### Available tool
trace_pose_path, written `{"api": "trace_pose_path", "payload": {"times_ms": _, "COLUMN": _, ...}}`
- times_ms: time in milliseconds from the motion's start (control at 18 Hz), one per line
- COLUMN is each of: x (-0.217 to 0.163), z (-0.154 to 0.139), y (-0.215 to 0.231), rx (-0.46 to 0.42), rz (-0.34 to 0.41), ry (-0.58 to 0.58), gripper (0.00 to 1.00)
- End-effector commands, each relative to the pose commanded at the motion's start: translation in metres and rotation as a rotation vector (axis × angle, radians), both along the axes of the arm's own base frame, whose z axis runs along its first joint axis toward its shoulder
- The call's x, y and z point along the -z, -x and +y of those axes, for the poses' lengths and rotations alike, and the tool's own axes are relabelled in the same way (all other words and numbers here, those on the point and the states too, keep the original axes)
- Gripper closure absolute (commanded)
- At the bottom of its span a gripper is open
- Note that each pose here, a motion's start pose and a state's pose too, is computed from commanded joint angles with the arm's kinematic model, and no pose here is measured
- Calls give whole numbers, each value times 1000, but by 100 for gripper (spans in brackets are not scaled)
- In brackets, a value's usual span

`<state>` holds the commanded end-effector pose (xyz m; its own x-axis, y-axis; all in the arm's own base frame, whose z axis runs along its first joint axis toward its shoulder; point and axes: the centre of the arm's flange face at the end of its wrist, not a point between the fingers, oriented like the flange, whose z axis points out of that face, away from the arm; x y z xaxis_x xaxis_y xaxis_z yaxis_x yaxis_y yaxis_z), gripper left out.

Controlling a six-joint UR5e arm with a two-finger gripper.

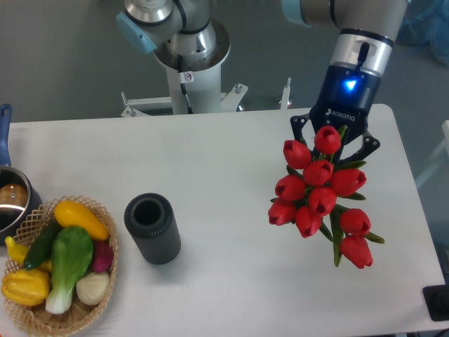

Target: Insert the flowers into the vase

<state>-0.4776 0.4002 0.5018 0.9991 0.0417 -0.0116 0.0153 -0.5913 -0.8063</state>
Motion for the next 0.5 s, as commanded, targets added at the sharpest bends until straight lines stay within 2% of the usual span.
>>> {"api": "trace_pose_path", "payload": {"times_ms": 278, "x": -8, "z": 7, "y": -6, "rx": 81, "rz": -62, "ry": -146, "gripper": 74}}
{"api": "trace_pose_path", "payload": {"times_ms": 500, "x": -4, "z": 22, "y": -15, "rx": 120, "rz": -58, "ry": -156, "gripper": 74}}
